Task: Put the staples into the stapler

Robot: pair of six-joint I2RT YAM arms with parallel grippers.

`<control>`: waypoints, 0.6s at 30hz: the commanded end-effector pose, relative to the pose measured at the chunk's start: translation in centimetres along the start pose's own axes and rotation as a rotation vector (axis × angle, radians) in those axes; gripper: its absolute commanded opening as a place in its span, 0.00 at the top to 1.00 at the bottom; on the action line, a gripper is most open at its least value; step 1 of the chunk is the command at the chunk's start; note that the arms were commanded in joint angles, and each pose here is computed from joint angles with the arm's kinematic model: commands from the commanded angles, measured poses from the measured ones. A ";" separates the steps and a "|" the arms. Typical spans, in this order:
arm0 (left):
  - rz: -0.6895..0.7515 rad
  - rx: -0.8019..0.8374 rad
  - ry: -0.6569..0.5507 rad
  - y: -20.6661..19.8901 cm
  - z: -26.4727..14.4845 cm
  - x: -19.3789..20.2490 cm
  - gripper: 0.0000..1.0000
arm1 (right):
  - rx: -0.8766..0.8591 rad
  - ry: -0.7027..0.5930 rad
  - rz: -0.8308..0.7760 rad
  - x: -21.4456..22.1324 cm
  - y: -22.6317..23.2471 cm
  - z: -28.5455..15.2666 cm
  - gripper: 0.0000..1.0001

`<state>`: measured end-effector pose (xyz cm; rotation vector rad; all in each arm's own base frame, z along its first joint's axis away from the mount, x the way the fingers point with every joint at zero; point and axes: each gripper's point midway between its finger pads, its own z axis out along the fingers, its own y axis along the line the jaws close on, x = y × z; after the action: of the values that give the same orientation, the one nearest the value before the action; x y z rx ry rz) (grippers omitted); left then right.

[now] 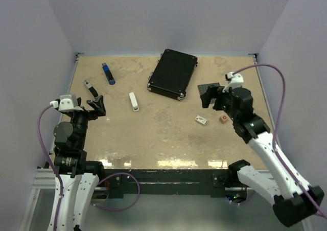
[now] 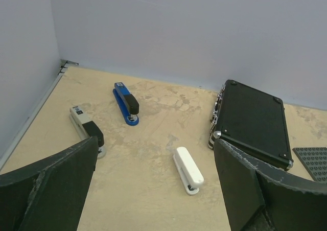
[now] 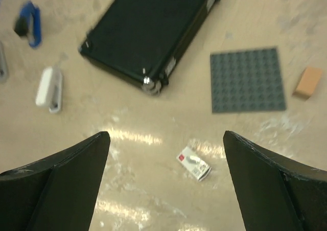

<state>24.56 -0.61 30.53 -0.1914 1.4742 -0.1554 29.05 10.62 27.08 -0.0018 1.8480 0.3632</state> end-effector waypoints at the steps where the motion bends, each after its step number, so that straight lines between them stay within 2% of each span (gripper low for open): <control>1: 0.024 0.044 -0.036 -0.8 0.0 -0.6 0.00 | -0.023 0.277 0.078 6.9 0.8 2.7 0.01; 5: 0.023 0.064 -0.035 -1.2 -0.1 -0.6 0.00 | 0.032 0.385 0.095 11.3 -0.3 5.2 0.01; 9: 0.022 0.107 -0.032 -2.0 -0.1 -0.3 0.00 | 0.095 0.426 0.098 13.6 -1.5 6.3 0.01; 18: 0.029 0.191 -0.015 -3.5 -0.2 0.3 0.00 | 0.124 0.479 0.070 16.2 -2.3 9.2 0.02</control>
<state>24.54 -3.06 30.05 -0.0814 1.4776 -0.2404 31.03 13.34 8.30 0.0475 2.4130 0.3178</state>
